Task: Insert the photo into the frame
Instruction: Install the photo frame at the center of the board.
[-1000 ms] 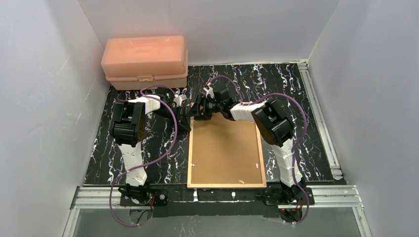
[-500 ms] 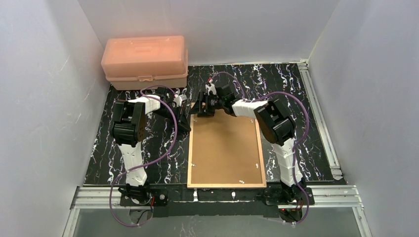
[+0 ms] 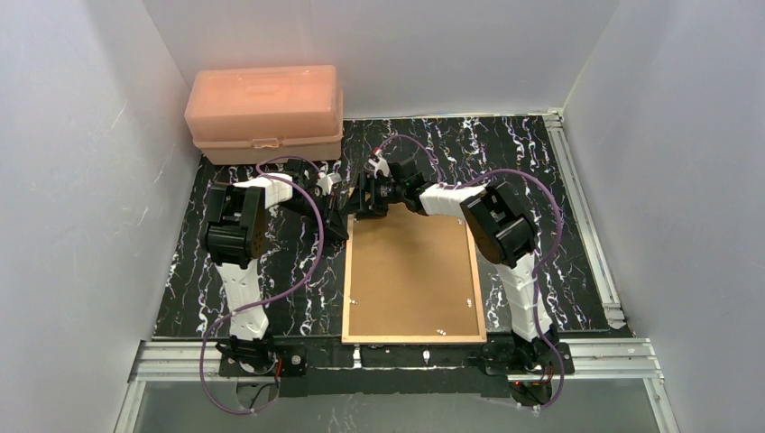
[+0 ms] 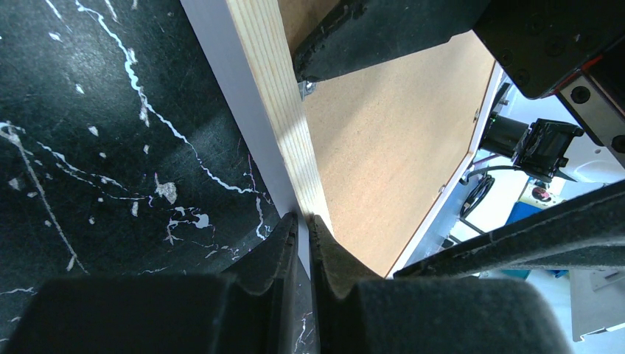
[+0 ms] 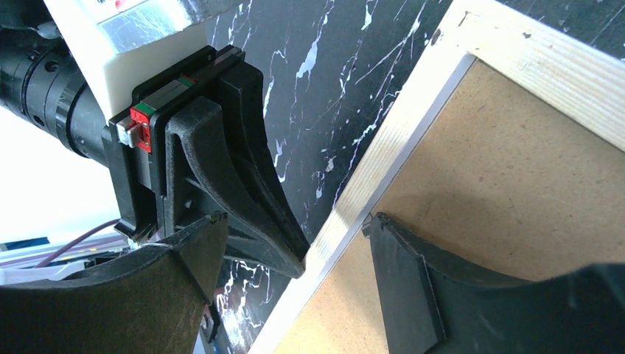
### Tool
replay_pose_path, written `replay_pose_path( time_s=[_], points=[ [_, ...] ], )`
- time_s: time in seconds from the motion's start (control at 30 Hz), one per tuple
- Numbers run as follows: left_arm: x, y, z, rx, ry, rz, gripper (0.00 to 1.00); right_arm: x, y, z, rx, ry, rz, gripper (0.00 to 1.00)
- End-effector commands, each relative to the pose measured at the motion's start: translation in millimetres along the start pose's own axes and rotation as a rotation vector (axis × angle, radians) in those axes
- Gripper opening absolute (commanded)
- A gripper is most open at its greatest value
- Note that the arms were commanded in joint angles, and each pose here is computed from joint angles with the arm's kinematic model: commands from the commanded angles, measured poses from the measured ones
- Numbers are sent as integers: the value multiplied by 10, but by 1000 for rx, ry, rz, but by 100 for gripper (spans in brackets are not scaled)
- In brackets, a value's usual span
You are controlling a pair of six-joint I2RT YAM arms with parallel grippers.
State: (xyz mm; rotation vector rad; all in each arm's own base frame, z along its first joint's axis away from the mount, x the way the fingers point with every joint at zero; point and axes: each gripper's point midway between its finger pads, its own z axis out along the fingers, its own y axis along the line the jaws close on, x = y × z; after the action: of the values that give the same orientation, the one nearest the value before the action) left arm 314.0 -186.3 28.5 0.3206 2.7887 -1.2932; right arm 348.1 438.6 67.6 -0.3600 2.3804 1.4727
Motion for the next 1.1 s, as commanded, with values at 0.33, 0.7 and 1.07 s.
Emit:
replay_pose_path(
  time_s=[0.33,0.7,1.07],
  points=[
    [107,217,124,-81,48,10,0,66,89,38,-43,49,-30,79],
    [110,33,-135,-81,16,79,0,-796,289,-694,208,-235,-131,95],
    [545,85,-574,-213,179,535,11,-594,-1149,-2829,970,-481,187,99]
  ],
)
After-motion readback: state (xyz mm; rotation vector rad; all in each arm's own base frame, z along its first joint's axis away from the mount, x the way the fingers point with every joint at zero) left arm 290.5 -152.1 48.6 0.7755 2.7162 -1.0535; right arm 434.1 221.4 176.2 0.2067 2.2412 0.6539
